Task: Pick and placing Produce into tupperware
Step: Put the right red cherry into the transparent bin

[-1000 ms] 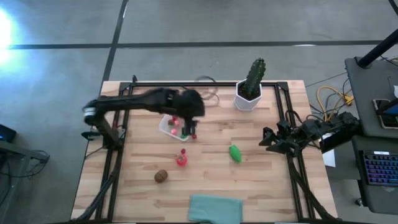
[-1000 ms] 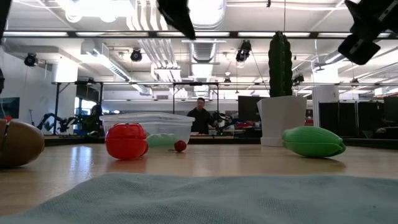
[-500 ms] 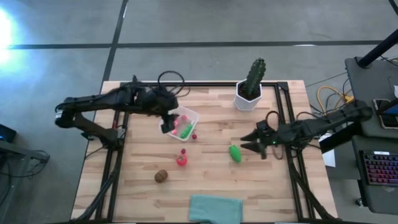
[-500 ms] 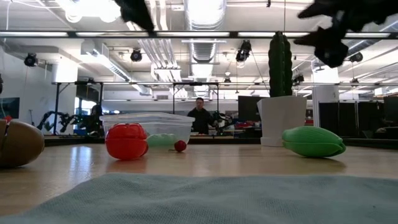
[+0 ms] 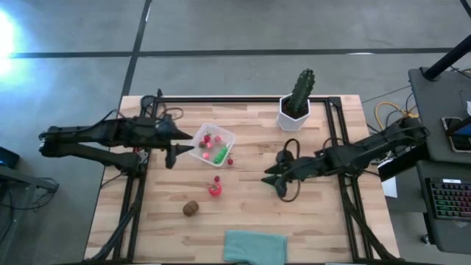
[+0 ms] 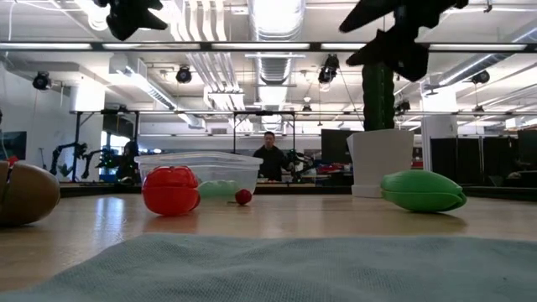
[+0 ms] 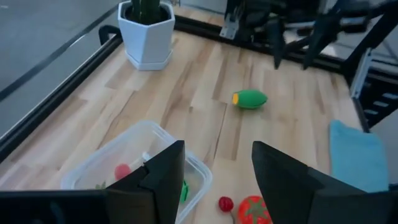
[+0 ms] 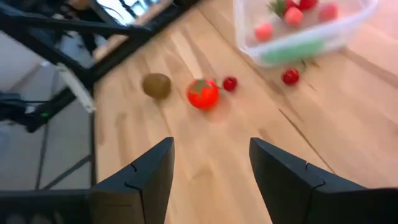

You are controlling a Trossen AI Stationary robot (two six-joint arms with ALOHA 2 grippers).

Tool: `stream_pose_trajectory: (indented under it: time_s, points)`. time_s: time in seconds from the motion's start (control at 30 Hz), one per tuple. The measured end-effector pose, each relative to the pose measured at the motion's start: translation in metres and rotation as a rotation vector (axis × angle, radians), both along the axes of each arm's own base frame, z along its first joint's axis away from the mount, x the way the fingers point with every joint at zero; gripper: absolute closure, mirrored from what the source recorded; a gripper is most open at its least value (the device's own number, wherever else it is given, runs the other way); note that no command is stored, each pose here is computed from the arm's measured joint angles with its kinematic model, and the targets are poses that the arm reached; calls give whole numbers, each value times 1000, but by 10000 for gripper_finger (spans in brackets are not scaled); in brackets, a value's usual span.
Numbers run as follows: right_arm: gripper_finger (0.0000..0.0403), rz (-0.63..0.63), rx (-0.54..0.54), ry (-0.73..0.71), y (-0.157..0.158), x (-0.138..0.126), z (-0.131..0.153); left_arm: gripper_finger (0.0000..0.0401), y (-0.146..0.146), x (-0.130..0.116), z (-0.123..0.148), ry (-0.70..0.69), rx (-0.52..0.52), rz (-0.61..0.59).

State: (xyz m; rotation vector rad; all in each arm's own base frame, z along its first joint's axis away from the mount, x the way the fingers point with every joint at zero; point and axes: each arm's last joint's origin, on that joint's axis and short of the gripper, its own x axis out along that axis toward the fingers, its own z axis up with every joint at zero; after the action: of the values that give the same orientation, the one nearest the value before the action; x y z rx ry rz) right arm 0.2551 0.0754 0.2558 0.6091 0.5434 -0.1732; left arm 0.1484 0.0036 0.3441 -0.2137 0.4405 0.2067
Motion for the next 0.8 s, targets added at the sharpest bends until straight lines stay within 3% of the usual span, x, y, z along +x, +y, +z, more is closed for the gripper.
stream_pose_trajectory:
  time_s: [0.27, 0.53, 0.67, 0.8]
  points:
    - [202, -40, 58, 10, 14, 45, 6, 228, 0, -32, 4, -136, -85, 20]
    - [202, 26, -28, -35, 31, 105, 30, 228, -1, -54, 16, -276, -92, -17]
    - [202, -54, -114, 151, 17, 114, 24, 228, -1, -67, 17, -321, -90, -19]
    - [202, -149, -107, 394, -12, 109, 0, 228, -1, -78, 17, -364, -111, -16]
